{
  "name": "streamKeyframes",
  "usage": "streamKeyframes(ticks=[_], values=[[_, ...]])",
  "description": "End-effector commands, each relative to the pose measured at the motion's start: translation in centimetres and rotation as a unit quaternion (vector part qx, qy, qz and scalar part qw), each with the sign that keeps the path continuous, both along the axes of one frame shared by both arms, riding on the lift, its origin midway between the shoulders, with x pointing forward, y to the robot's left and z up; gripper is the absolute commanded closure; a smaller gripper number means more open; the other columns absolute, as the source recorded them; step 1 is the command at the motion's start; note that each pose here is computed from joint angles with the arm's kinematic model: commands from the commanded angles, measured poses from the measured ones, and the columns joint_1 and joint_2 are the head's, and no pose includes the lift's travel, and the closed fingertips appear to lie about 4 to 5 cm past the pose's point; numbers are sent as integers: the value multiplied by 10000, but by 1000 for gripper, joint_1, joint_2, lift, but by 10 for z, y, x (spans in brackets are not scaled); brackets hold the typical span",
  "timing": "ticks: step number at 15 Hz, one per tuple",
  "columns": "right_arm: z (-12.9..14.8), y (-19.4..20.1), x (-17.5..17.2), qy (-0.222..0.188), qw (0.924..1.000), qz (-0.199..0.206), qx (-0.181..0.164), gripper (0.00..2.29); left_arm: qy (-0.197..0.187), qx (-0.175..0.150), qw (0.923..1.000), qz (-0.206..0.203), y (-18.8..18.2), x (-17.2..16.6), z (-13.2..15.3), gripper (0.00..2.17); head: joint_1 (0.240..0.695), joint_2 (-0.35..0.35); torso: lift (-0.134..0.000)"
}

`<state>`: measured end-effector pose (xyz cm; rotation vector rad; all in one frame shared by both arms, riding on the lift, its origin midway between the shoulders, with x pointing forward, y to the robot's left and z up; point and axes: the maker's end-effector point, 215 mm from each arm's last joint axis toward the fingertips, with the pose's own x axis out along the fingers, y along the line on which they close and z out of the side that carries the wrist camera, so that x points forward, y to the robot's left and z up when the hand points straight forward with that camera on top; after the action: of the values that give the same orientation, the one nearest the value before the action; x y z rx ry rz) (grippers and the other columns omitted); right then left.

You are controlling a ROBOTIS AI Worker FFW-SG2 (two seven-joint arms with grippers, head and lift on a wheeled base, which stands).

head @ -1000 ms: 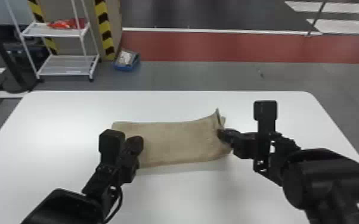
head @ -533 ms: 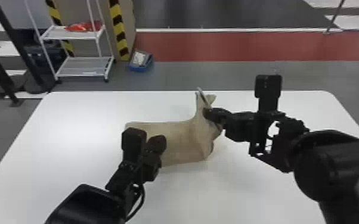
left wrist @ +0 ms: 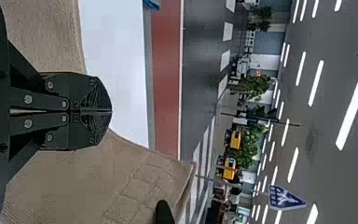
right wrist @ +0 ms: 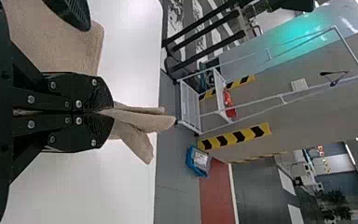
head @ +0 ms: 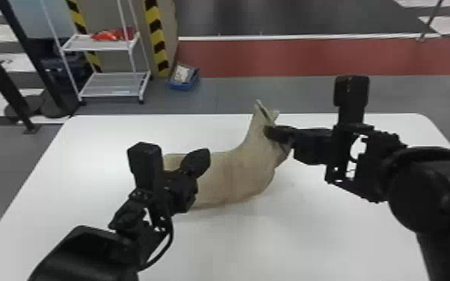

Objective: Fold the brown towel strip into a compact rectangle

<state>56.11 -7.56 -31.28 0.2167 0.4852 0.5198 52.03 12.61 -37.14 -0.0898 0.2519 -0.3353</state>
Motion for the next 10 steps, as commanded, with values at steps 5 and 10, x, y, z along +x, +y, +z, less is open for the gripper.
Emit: streamKeyframes(ticks=[5, 10], values=[[20, -8, 7, 10, 9997, -20, 244, 1413, 620, 75, 9980, -98, 47, -4, -72, 2078, 695, 68, -123], [29, 45, -6, 51, 9990, 382, 246, 1413, 713, 162, 9971, -211, 41, 1, -85, 2078, 695, 108, -123]])
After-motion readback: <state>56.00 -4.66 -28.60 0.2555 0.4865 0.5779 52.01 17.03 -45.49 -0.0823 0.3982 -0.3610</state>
